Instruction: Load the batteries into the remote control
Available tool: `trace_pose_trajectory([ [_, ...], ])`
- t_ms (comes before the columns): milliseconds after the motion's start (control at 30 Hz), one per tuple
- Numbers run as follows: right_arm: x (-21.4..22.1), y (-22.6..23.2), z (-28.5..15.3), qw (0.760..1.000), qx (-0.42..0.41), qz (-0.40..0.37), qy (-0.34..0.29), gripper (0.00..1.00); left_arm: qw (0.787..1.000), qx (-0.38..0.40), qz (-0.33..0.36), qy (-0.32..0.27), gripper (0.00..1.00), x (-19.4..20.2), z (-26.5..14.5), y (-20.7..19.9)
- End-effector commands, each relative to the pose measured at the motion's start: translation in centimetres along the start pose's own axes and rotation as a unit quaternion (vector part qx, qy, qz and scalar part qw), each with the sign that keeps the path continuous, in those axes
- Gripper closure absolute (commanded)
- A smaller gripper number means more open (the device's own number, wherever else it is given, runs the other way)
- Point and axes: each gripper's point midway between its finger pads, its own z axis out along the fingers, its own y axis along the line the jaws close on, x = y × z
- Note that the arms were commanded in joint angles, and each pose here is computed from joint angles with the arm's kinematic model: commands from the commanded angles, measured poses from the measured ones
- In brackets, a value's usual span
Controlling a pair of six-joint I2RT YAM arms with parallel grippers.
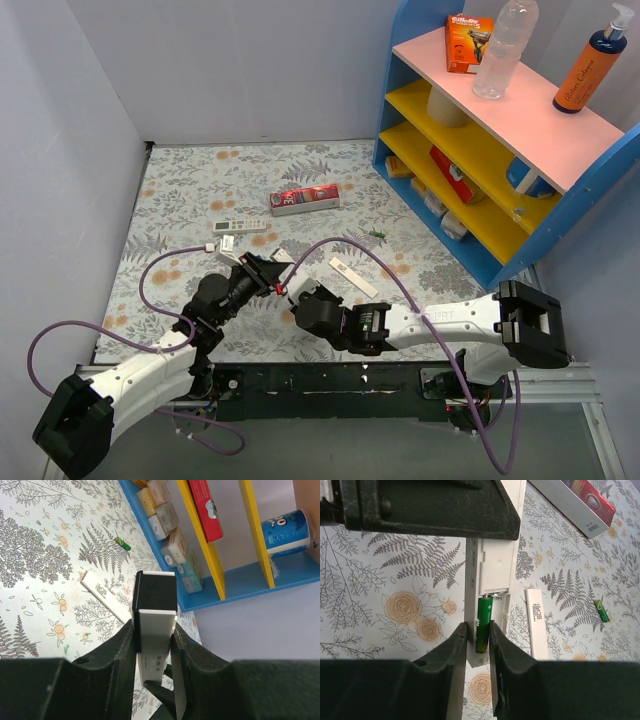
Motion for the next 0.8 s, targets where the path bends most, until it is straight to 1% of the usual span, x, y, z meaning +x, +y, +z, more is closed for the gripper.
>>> trace_pose_trajectory([
  [0,-1.6,1.2,0.2,1.0,0.0,0.024,-0.012,0.73,0.995,0.091,-0.032,-0.026,1.0,-2.5,0.0,-6.1],
  [67,-1.7,1.3,0.1,1.0,-0.005,0.025,-0.013,0.7,0.995,0.091,-0.029,-0.023,1.0,-2.3,0.0,-6.1],
  [100,-1.8,1.3,0.1,0.999,-0.008,0.027,-0.015,0.65,0.995,0.09,-0.027,-0.023,1.0,-2.3,0.0,-6.0],
  [133,-2.4,1.5,-0.2,0.999,-0.019,0.036,-0.025,0.63,0.995,0.088,-0.026,-0.023,1.0,-2.2,0.0,-5.9],
  [300,-3.9,1.3,-1.0,0.998,-0.034,0.033,-0.044,0.47,0.997,0.079,-0.019,-0.017,1.0,-1.7,-0.2,-4.9],
  [367,-4.3,1.0,-1.5,0.998,-0.039,0.032,-0.046,0.43,0.997,0.073,-0.014,-0.012,1.0,-1.3,-0.3,-4.3],
  [400,-4.8,0.8,-1.7,0.997,-0.04,0.029,-0.05,0.39,0.998,0.069,-0.007,-0.013,1.0,-1.2,-0.3,-4.1],
  [500,-5.7,-0.1,-2.7,0.997,-0.045,0.019,-0.056,0.34,0.999,0.051,0.002,-0.01,1.0,-0.9,-0.2,-2.9],
  [633,-7.2,-1.0,-3.9,0.995,-0.076,0.023,-0.06,0.28,0.999,0.035,0.005,-0.003,1.0,-0.3,-0.3,-1.8],
  [767,-7.0,-2.7,-4.4,0.993,-0.1,0.036,-0.047,0.24,1.0,0.024,0.004,0.002,1.0,0.3,-0.4,-0.7],
])
